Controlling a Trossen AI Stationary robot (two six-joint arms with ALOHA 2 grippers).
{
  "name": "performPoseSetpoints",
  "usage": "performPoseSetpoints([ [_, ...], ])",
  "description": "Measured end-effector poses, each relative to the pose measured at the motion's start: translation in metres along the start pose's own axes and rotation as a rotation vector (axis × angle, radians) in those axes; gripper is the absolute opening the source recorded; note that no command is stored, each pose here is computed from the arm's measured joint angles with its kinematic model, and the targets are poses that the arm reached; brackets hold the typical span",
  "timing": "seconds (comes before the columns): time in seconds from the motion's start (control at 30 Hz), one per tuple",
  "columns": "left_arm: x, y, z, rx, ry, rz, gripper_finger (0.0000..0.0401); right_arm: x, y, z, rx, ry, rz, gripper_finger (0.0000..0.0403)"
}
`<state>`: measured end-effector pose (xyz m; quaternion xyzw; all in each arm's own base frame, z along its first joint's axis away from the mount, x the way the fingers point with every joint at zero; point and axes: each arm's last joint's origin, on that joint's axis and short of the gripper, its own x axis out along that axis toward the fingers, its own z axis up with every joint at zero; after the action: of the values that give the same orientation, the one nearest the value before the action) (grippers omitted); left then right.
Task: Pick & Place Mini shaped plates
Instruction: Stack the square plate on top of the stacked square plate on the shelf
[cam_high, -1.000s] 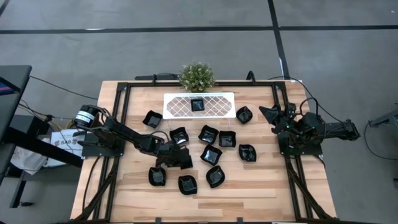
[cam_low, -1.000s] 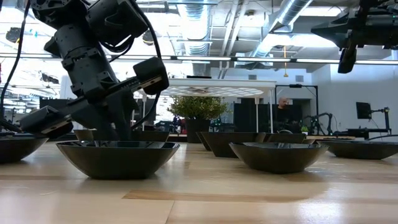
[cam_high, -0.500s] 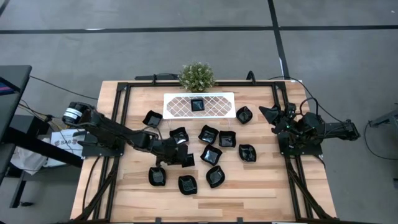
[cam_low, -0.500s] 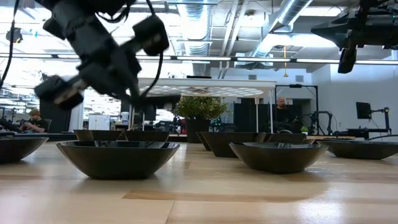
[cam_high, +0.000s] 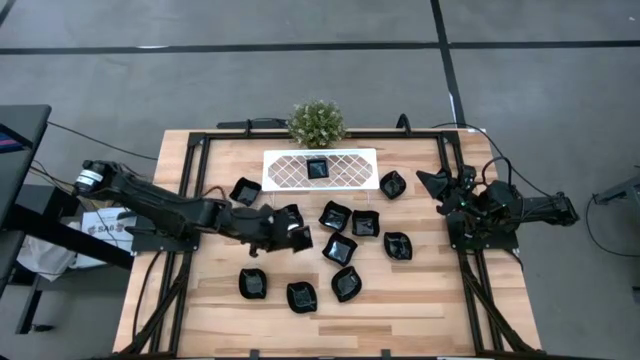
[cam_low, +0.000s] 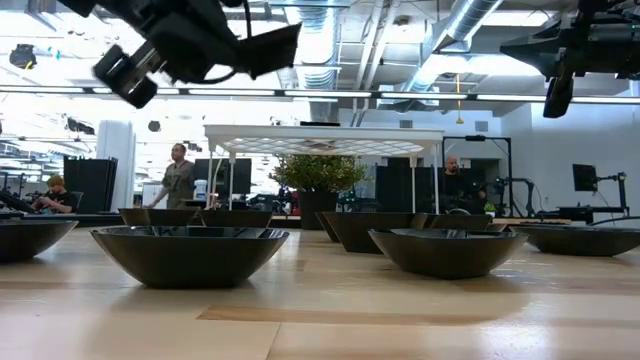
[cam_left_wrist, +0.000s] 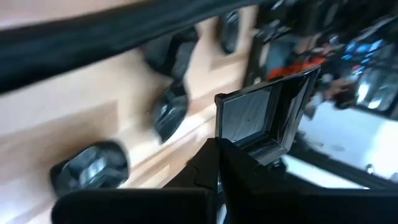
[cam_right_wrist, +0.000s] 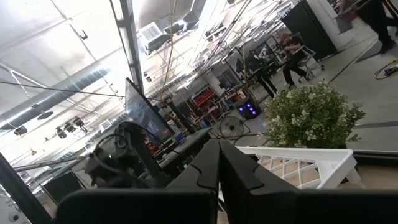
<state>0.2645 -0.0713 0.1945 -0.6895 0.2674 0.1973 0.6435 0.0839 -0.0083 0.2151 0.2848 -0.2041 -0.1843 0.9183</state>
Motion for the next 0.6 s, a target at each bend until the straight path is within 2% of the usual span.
performPoseSetpoints([
  [0.33, -0.034, -0.026, 0.055, 0.091, -0.210, -0.155, 0.0007, 0.000, 0.000, 0.000, 0.000, 0.000, 0.000, 0.0000],
  [0.6, -0.052, -0.043, 0.098, 0.152, -0.305, -0.204, 0.0007, 0.000, 0.000, 0.000, 0.000, 0.000, 0.000, 0.0000],
])
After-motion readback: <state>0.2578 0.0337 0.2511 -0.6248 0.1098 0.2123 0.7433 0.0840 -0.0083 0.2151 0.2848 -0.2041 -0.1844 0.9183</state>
